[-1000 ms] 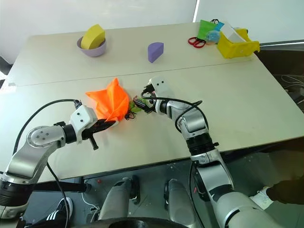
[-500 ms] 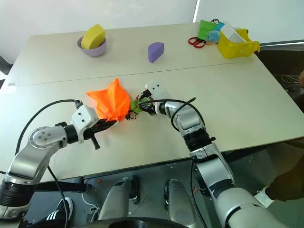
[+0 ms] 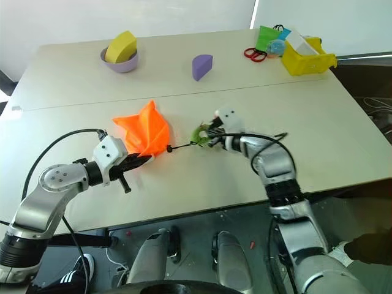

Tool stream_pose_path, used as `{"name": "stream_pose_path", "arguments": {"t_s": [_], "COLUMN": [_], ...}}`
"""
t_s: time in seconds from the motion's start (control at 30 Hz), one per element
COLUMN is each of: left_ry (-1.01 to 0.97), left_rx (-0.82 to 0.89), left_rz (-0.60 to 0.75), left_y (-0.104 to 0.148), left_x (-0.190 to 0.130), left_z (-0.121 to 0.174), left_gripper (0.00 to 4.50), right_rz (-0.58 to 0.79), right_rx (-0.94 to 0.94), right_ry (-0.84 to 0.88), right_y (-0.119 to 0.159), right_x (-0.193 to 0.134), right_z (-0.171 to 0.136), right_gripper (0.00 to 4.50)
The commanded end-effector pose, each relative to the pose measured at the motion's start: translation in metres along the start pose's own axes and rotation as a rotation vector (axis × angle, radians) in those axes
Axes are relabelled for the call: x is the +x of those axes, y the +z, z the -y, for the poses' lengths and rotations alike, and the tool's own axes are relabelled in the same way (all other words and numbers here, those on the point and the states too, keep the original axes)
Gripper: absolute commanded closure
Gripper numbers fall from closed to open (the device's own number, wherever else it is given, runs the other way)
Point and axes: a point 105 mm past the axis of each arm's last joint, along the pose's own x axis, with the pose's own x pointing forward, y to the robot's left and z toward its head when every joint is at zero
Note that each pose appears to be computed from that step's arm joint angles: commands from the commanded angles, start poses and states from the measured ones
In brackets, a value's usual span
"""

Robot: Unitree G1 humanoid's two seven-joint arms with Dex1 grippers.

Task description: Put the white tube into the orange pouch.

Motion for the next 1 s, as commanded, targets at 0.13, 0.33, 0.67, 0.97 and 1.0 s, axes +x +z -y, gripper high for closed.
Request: {"name": "stream_pose_path", "arguments": {"t_s": [0.13,0.33,0.67,0.97,1.0], "left_ry": [-0.002,-0.03,-0.058,-0.142,-0.149], "left_rx": [0.011,-0.054,-0.139,-0.186,-0.209], "left_rz": [0.019,0.034,0.084,0.146,0.162], "left_y": [0.007,0.007,0.019,0.025,0.028], "left_x": [-0.008,-0.004,-0.007,-0.023,-0.03], "left_z": [-0.005,-0.002,-0.001,0.01,0.007], "left_gripper": [4.5,4.5,4.5,1.67,1.67], "right_rz": [0.064,0.122,0.126,0.146,0.159], "right_rx": [-0.003,0.034,0.033,0.014,0.012], "right_ry": [0.159,0.125,0.0,0.047,0.077], "right_y": [0.024,0.035,0.032,0.037,0.041], "right_x": [-0.061,-0.07,-0.06,-0.065,-0.07], "right_z": [-0.011,-0.002,0.023,0.016,0.013], "right_gripper": [4.48,4.48,4.48,4.5,4.5]}}
